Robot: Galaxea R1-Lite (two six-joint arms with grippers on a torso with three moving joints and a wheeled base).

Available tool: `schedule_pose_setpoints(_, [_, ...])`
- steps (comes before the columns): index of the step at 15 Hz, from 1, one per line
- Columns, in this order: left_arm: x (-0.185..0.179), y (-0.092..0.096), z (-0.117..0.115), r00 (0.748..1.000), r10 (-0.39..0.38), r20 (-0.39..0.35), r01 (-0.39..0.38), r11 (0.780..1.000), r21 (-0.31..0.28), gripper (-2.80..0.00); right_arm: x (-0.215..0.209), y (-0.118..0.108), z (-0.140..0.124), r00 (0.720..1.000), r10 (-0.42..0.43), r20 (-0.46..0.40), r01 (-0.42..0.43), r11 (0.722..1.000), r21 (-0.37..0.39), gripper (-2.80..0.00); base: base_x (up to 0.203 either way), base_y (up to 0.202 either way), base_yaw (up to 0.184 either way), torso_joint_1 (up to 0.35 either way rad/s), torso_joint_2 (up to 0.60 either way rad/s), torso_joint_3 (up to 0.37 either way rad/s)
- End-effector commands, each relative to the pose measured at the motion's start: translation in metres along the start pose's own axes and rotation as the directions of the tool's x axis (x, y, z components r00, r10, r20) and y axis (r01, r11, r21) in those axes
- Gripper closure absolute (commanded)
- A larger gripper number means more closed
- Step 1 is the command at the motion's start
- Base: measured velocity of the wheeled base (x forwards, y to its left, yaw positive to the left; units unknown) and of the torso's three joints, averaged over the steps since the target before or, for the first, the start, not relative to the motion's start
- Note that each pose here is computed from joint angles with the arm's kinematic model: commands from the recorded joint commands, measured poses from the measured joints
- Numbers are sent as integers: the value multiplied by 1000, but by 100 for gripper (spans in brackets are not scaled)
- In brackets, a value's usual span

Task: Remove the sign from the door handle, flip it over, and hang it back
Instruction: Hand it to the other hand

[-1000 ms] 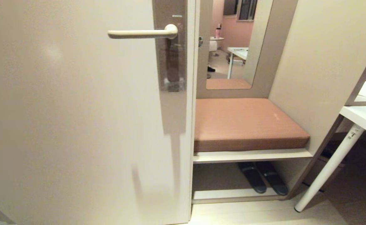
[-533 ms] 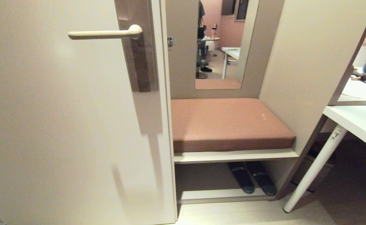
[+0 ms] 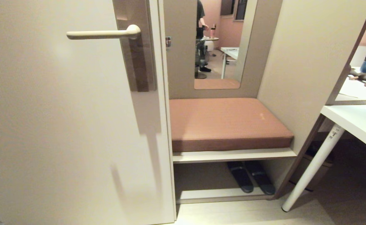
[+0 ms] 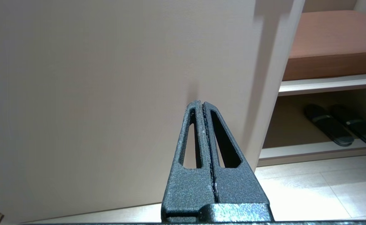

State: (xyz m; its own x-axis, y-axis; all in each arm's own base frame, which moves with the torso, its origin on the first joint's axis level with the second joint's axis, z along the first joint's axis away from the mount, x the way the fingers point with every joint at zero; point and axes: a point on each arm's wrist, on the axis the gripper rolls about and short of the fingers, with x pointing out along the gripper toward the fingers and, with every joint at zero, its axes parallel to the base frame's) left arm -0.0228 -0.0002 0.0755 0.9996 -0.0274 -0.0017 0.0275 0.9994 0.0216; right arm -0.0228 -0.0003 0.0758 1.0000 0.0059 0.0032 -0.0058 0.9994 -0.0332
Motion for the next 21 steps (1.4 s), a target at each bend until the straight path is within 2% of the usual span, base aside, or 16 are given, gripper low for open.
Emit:
schedule_pose_setpoints(1, [0, 0, 0, 1000, 0, 0, 0, 1000, 0, 0, 0, 0, 0, 1000, 0, 0, 0, 1000, -1, 0, 0, 0, 0, 0, 0, 0])
schedule_pose_setpoints(19, [0, 0, 0, 1000, 1, -2, -1, 1000, 11, 0, 0, 0, 1, 1000, 2, 2, -2, 1000, 6, 0, 0, 0, 0, 0, 0, 0])
schedule_pose_setpoints(21, [0, 0, 0, 1000, -2, -3, 2, 1000, 12, 0, -2, 0, 8, 1000, 2, 27, -2, 1000, 5, 0, 0, 0, 0, 0, 0, 0])
